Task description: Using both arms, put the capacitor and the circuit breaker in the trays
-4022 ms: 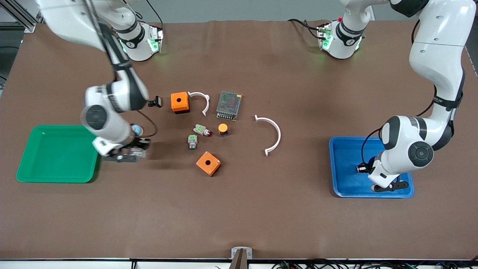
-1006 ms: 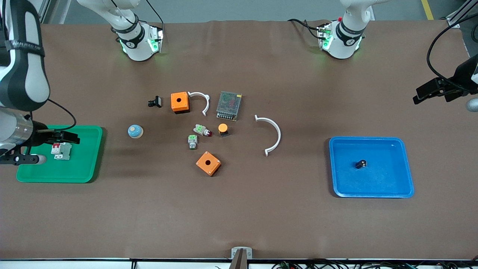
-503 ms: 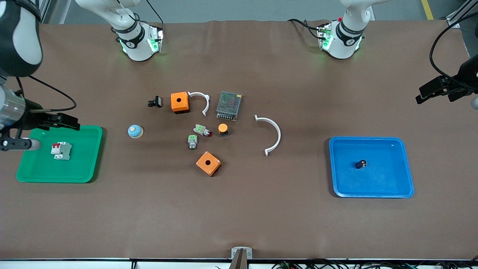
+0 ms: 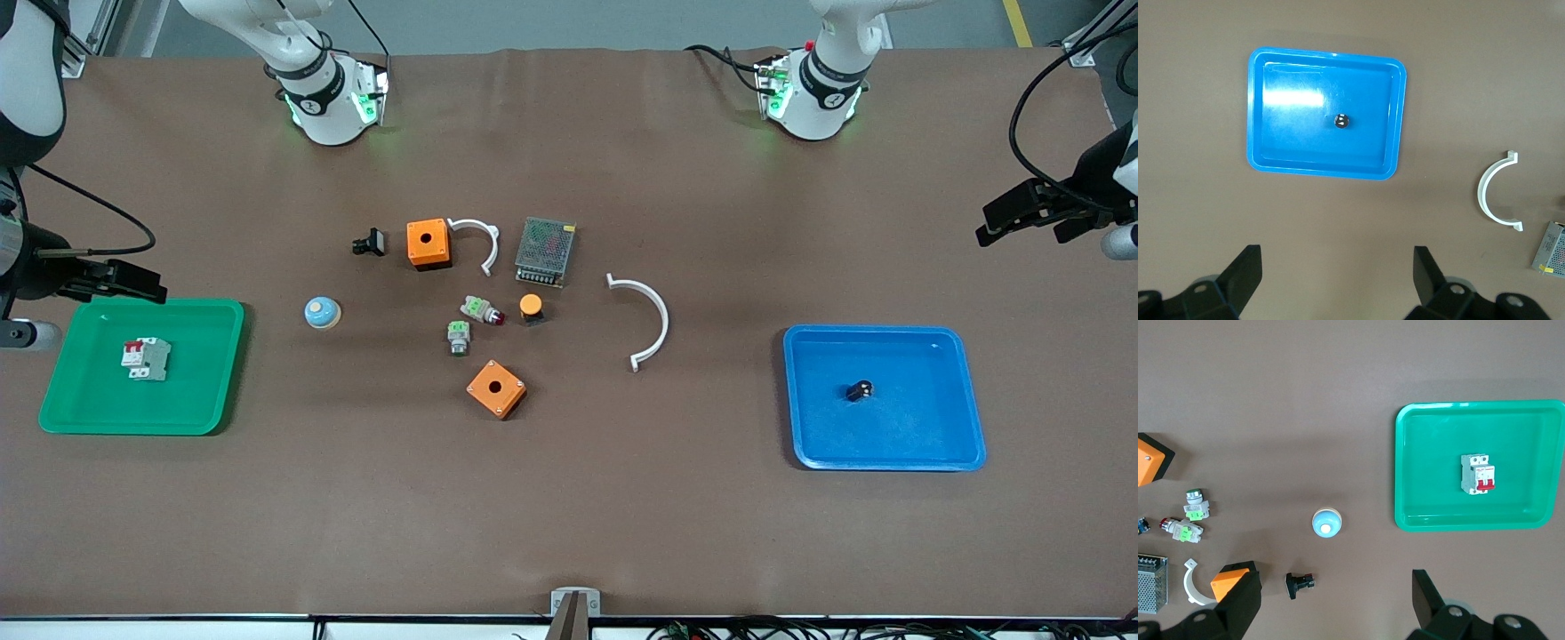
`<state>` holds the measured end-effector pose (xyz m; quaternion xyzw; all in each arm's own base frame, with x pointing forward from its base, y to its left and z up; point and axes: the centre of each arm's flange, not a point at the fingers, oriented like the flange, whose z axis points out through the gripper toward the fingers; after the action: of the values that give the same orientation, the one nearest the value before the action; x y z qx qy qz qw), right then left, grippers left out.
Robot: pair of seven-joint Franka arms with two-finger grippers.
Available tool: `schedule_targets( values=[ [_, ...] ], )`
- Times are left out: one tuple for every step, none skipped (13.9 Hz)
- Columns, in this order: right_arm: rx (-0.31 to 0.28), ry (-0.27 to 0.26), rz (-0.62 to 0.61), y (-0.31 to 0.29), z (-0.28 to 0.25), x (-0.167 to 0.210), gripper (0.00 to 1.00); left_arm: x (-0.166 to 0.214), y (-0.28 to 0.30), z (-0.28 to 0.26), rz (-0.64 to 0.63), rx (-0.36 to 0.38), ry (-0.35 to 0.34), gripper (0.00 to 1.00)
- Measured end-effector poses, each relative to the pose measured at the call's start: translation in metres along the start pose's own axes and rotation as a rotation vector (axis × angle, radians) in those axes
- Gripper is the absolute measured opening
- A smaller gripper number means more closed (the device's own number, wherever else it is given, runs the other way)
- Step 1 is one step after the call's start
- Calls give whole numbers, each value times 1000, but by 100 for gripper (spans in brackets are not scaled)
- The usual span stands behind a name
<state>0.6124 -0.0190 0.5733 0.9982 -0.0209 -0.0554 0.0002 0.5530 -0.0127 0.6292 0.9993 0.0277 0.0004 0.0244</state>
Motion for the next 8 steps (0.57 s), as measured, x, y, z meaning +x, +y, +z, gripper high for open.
schedule_targets(
  values=[
    [0,14,2,1,-7,0,100,0,-2,-1,-4,0,1,100],
    [0,32,2,1,-15,0,100,0,-6,-1,-11,0,2,100],
    [0,46,1,1,-22,-1,100,1,-8,-1,-15,0,3,100],
    [0,52,2,1,-26,-2,100,1,-10,-2,-18,0,3,100],
    [0,42,4,2,-28,-4,100,1,-11,-2,-20,0,3,100],
    [1,13,10,5,-26,-7,100,1,-12,-2,-21,0,3,100],
    [2,-13,15,8,-25,-10,100,1,-12,-2,-21,0,3,100],
    [2,-23,19,11,-26,-13,100,1,-12,-2,-21,0,3,100]
  ],
)
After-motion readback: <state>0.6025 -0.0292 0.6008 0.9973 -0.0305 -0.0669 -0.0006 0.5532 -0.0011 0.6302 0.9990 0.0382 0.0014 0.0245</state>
